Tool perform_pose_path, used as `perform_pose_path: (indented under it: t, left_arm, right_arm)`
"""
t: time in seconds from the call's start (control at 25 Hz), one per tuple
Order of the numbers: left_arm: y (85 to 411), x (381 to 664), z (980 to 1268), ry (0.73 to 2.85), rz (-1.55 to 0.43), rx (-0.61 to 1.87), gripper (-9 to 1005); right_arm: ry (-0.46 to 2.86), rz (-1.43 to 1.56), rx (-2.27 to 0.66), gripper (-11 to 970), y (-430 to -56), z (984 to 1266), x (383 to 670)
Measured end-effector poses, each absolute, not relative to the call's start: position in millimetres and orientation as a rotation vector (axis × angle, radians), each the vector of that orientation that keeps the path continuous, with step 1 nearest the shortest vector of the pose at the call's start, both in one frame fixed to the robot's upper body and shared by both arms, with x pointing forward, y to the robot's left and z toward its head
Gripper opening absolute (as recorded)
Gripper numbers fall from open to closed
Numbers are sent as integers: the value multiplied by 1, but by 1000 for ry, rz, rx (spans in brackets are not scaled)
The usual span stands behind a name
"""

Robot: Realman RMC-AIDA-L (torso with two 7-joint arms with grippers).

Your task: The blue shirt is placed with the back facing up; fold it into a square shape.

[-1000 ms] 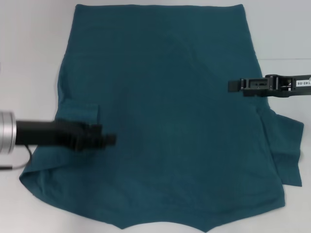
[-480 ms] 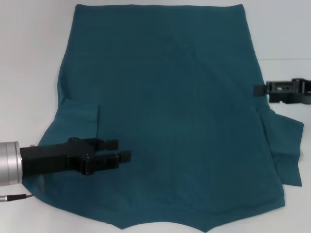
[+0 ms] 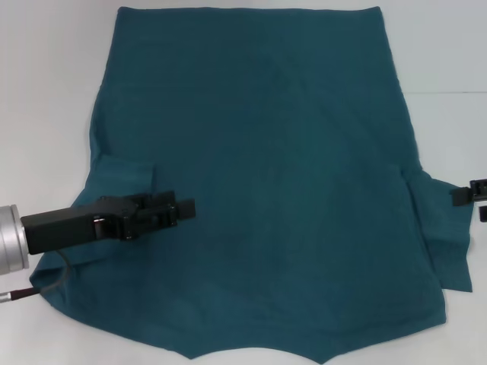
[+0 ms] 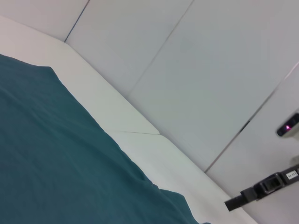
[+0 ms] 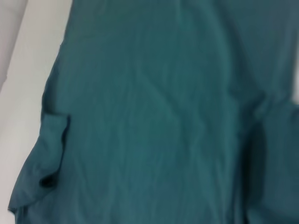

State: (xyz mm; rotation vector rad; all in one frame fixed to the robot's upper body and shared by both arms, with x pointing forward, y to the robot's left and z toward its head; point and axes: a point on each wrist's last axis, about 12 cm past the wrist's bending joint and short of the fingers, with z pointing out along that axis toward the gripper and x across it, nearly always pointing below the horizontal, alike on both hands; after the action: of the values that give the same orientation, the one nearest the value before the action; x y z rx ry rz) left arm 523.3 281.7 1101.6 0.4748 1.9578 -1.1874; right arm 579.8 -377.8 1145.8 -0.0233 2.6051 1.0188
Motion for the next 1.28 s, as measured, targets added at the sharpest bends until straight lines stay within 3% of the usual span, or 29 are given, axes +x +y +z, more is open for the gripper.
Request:
perform_pose_path:
  t: [0.24,0.72,1.28]
  left_arm:
    - [283,526,1101,1960,-1172,462,631]
    - [284,526,1099,1961,-1161,445,632]
    - [286,524,1097,1963,-1165,429,631]
  right_arm:
    - [2645,1002,90,821,-390,1140,571]
    - [2681,948,125,816,-379,1115,567]
    - [2665,911,149,810,-378,1106,566]
